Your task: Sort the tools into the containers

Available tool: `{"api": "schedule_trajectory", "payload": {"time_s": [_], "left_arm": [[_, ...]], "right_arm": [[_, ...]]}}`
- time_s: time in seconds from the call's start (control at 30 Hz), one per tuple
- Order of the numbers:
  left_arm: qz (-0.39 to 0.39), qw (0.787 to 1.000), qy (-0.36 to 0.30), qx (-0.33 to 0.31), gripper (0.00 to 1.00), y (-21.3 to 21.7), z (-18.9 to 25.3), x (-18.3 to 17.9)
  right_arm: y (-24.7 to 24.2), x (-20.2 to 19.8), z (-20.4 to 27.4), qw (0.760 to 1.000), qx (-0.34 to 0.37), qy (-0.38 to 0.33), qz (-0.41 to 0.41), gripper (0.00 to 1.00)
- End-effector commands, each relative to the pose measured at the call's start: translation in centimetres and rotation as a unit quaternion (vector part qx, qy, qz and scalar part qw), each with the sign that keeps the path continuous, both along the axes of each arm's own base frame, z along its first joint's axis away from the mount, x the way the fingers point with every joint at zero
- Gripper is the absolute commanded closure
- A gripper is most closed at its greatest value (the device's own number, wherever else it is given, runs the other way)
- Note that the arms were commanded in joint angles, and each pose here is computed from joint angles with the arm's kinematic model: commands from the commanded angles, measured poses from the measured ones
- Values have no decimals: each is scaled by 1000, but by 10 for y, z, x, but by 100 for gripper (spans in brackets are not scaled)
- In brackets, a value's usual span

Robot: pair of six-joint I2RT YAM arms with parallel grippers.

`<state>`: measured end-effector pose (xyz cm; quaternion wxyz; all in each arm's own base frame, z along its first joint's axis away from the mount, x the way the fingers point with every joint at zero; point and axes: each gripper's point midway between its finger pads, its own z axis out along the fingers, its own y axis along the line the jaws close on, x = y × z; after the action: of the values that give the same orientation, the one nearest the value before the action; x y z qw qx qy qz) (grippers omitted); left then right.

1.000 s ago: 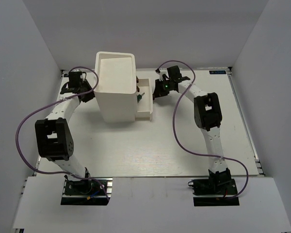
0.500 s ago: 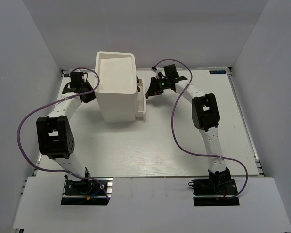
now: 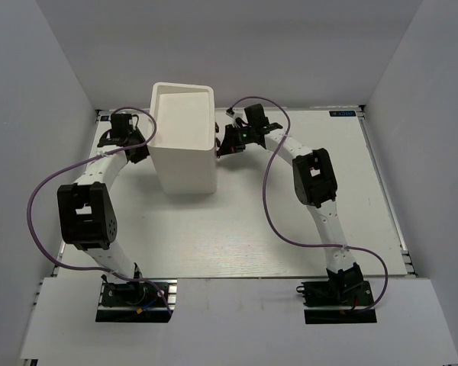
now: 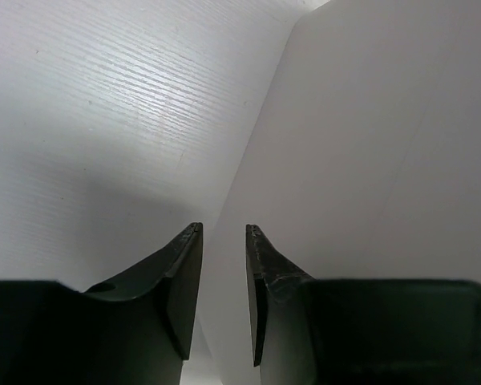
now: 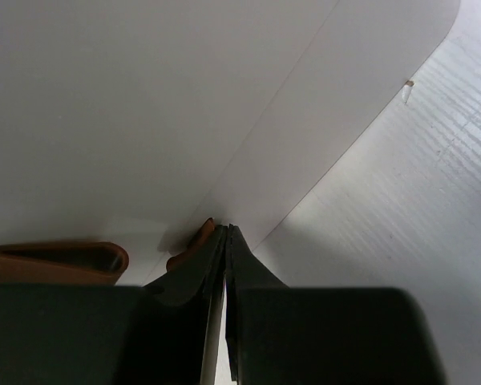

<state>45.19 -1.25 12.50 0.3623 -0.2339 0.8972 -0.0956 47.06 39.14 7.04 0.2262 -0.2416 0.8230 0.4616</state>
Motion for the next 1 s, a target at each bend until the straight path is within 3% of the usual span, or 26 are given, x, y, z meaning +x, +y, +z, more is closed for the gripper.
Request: {"api": "schedule_trajectory", "payload": {"time_s": [0.0, 0.1, 0.17, 0.33, 0.4, 0.43, 0.53, 0.57, 0.73, 0.8, 0.83, 0.9, 0.97], "left_arm": [[-17, 1000, -21, -13, 61, -14, 19, -3], [-13, 999, -26, -16, 59, -14, 23, -3], [-5, 1000, -17, -8, 54, -10, 23, -8], [66, 998, -1, 22, 24, 19, 34, -26], [104, 994, 21, 28, 16, 35, 37, -42], [115, 992, 21, 40, 12, 41, 41, -47], [133, 990, -3, 46, 7, 51, 63, -70], [134, 990, -26, 45, 6, 50, 81, -81], [53, 994, -75, 54, 4, 33, 105, -118], [-52, 990, -127, 19, 0, -3, 115, -123], [-121, 976, -178, 25, 0, -22, 136, -134], [-223, 950, -218, -10, 0, -56, 146, -152], [-252, 937, -241, -6, 0, -63, 157, -168]], "right_arm": [[38, -42, 35, 995, 58, 26, 78, 92], [35, -39, 36, 996, 52, 17, 74, 92], [25, -32, 30, 998, 33, 14, 57, 86], [-10, -18, 45, 999, -19, -46, 19, 67], [-39, -11, 33, 996, -64, -57, 3, 51], [-52, -7, 53, 995, -66, -76, -7, 43], [-103, -12, 45, 984, -135, -112, -11, 13], [-112, -17, 45, 983, -144, -116, -9, 9], [-170, -37, 68, 964, -207, -158, -46, 9], [-189, -43, 75, 952, -253, -154, -80, 9], [-194, -48, 82, 949, -262, -149, -94, 9], [-214, -57, 86, 939, -294, -130, -123, 9], [-226, -70, 88, 932, -315, -124, -126, 9]]}}
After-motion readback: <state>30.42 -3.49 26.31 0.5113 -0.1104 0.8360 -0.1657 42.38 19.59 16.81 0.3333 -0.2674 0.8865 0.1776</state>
